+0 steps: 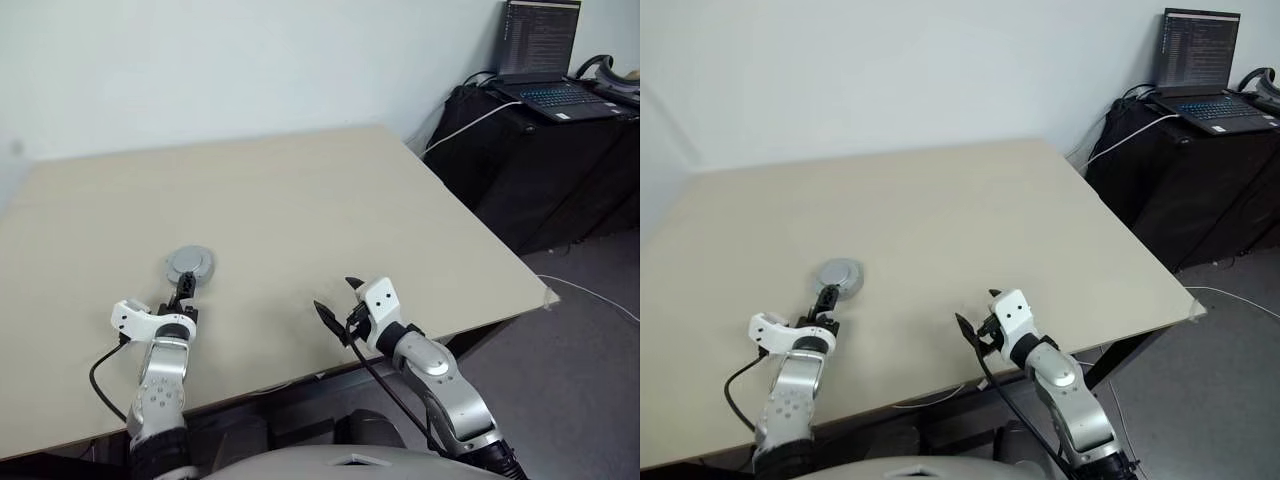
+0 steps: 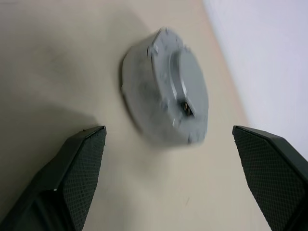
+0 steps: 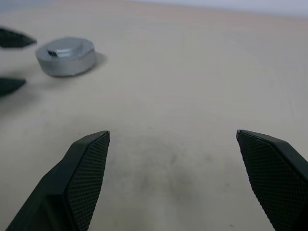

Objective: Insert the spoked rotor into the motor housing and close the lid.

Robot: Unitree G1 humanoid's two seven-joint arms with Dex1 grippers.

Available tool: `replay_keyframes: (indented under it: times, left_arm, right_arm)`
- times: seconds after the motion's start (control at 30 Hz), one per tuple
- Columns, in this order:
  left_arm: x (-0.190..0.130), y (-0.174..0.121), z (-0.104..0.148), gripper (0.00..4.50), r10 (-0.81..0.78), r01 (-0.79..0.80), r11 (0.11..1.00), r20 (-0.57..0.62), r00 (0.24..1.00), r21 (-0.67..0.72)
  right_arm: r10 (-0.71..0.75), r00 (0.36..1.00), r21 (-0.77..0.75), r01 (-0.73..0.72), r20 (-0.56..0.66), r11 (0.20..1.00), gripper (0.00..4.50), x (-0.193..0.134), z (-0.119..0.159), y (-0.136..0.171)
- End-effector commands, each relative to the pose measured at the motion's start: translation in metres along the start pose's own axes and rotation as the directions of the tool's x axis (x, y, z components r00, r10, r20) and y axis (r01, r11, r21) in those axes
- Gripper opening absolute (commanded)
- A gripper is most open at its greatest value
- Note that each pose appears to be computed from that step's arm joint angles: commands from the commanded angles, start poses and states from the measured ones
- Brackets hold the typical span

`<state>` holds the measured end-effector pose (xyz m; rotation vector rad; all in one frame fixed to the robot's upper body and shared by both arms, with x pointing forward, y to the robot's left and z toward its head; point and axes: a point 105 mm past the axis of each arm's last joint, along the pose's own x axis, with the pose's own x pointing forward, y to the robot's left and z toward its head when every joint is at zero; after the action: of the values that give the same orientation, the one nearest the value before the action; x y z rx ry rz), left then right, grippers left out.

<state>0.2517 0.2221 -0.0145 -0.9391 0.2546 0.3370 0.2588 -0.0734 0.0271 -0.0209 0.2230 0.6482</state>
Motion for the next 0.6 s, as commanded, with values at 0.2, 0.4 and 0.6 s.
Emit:
replay_keyframes:
  times: [0.2, 0.4, 0.6]
  left_arm:
    - [-0.043, -0.030, -0.027, 4.49, -0.236, 0.220, 0.775, -0.051, 0.970, 0.592]
    - [-0.058, -0.042, -0.020, 4.49, -0.330, 0.162, 0.622, 0.068, 0.941, 0.766]
    - [-0.065, -0.059, -0.021, 4.49, -0.432, 0.121, 0.492, 0.121, 0.894, 0.862]
  right_arm:
    - [-0.203, 0.977, 0.046, 0.200, 0.069, 0.979, 4.50, -0.013, 0.002, -0.029]
    - [-0.260, 0.963, -0.084, 0.266, 0.075, 0.960, 4.50, -0.028, -0.008, -0.038]
    - [-0.353, 0.927, -0.023, 0.359, 0.128, 0.933, 4.50, -0.042, -0.003, -0.053]
